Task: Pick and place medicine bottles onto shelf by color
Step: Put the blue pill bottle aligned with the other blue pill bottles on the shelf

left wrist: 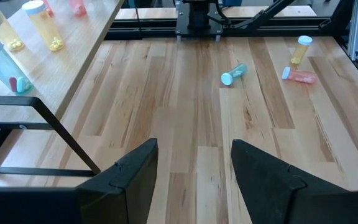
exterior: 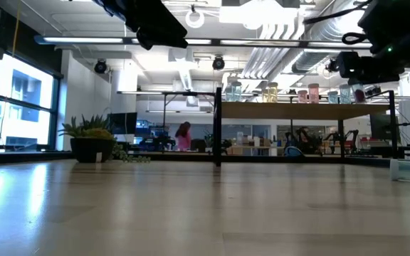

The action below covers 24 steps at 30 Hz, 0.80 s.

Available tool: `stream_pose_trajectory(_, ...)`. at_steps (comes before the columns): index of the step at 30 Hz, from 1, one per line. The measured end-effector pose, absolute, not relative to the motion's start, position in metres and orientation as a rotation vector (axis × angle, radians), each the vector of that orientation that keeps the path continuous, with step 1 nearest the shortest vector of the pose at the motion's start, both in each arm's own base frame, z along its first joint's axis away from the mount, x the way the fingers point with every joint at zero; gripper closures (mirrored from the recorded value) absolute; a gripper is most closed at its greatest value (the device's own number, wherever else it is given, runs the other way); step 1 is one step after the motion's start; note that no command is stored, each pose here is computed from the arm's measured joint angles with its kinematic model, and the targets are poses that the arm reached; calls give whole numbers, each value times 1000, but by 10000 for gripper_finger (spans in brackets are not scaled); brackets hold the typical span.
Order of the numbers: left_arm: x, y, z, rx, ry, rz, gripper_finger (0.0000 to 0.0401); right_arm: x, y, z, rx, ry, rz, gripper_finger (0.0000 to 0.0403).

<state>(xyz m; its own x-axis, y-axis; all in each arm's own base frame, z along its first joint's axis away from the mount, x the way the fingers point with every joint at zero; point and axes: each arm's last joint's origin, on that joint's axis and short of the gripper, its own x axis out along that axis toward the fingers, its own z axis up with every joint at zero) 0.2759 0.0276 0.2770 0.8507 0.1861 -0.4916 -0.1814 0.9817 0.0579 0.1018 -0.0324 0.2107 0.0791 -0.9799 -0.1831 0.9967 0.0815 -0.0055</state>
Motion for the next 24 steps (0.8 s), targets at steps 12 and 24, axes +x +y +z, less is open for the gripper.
stream_pose_trajectory(12, 276, 28, 277, 9, 519, 193, 208, 106, -35, 207, 107, 205, -1500, 288)
stream_pose_trajectory(24, 276, 28, 277, 9, 519, 193, 208, 106, -35, 207, 112, 207, -1496, 289)
